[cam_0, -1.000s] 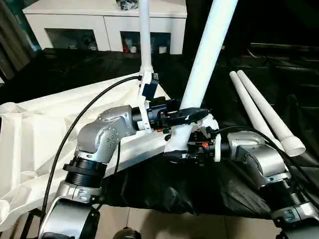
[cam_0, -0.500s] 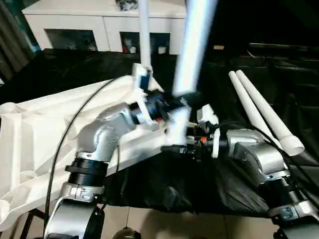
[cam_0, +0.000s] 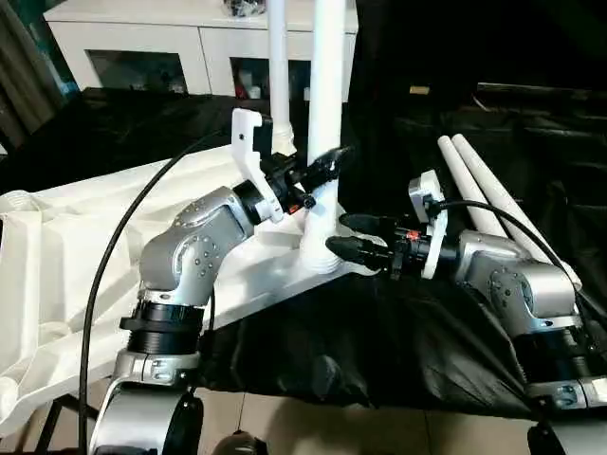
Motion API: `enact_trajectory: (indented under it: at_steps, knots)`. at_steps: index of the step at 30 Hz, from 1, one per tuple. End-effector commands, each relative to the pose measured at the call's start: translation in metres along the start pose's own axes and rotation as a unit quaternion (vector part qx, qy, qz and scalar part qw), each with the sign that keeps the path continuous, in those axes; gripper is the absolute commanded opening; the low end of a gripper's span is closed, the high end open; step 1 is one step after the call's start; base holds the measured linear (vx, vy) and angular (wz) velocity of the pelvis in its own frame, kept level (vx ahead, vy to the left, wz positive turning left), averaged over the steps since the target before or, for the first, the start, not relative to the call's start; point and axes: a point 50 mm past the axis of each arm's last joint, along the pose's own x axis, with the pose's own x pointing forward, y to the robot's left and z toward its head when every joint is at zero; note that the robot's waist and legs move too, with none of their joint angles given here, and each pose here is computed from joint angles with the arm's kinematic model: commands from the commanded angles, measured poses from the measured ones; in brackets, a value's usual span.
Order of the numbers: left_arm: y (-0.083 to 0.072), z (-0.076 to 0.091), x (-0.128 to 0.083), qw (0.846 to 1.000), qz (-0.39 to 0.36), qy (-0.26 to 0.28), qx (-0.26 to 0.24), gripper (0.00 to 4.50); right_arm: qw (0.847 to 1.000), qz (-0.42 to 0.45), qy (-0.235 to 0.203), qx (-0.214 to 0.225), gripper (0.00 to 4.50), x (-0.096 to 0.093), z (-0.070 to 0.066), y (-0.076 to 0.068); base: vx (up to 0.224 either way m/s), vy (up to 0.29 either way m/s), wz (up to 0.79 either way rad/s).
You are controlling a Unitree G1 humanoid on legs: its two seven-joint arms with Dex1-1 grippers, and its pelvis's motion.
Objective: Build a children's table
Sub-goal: Insert table leg to table base
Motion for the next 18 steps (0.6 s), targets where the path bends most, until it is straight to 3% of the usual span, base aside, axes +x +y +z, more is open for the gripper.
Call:
enact_trajectory:
  at_steps: [1, 7, 16, 18]
  knots:
    - [-0.008, 0.008, 0.006, 1.0, -0.018, -0.007, 0.016, 1.88, 1.0, -0.01, 0.004, -0.014, 3.85, 0.006, 0.008, 0.0, 0.0, 0.0, 0.0]
    - [-0.015, 0.004, 0.007, 0.999, -0.034, 0.003, 0.031, 1.88, 1.0, 0.006, 0.005, -0.011, 3.85, 0.019, 0.011, 0.004, 0.0, 0.0, 0.0]
    - [-0.024, 0.002, 0.005, 0.998, -0.055, 0.006, 0.034, 1.88, 0.999, 0.016, 0.028, -0.007, 3.85, 0.024, 0.01, -0.001, 0.0, 0.0, 0.0]
    - [-0.025, 0.002, 0.005, 0.998, -0.059, 0.008, 0.033, 1.88, 0.999, 0.018, 0.031, -0.008, 3.57, 0.024, 0.01, -0.001, 0.0, 0.0, 0.0]
